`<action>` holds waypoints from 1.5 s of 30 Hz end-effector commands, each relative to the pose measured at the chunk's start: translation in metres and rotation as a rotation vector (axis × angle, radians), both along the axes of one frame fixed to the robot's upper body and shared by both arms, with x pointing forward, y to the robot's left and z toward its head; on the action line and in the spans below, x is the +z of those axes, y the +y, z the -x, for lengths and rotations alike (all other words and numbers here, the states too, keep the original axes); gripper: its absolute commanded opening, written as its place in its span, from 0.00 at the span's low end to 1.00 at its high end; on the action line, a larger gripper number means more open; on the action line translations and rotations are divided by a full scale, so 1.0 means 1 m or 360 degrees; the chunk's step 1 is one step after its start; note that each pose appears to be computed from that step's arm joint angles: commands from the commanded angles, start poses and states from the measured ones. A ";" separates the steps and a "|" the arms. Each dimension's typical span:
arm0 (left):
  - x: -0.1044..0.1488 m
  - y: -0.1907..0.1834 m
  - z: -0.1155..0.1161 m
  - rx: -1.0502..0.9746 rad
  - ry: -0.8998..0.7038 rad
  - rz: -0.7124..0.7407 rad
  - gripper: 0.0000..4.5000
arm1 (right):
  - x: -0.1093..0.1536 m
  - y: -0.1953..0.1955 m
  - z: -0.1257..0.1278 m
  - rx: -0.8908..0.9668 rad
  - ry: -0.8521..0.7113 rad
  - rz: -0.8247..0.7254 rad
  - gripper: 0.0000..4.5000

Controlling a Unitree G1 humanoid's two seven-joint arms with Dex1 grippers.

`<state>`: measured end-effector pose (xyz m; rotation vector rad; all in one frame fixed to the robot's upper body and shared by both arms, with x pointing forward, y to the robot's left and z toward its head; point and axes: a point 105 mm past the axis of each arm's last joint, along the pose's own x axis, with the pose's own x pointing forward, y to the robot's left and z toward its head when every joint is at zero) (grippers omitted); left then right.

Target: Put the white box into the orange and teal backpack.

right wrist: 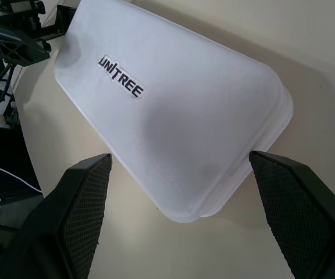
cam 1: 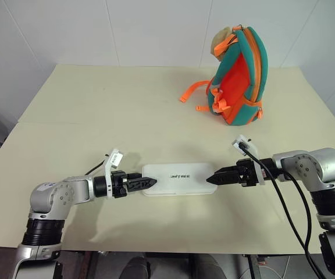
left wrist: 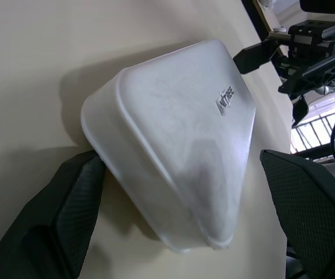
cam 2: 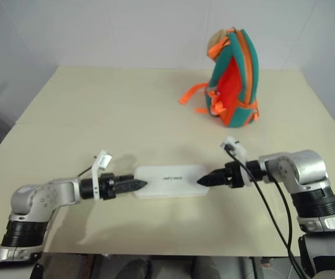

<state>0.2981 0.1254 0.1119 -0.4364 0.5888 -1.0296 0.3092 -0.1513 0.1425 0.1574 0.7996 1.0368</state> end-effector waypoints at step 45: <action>0.030 0.009 0.027 -0.0251 0.0369 0.0386 0.31 | 0.031 -0.037 -0.005 -0.0001 -0.0404 -0.0038 1.00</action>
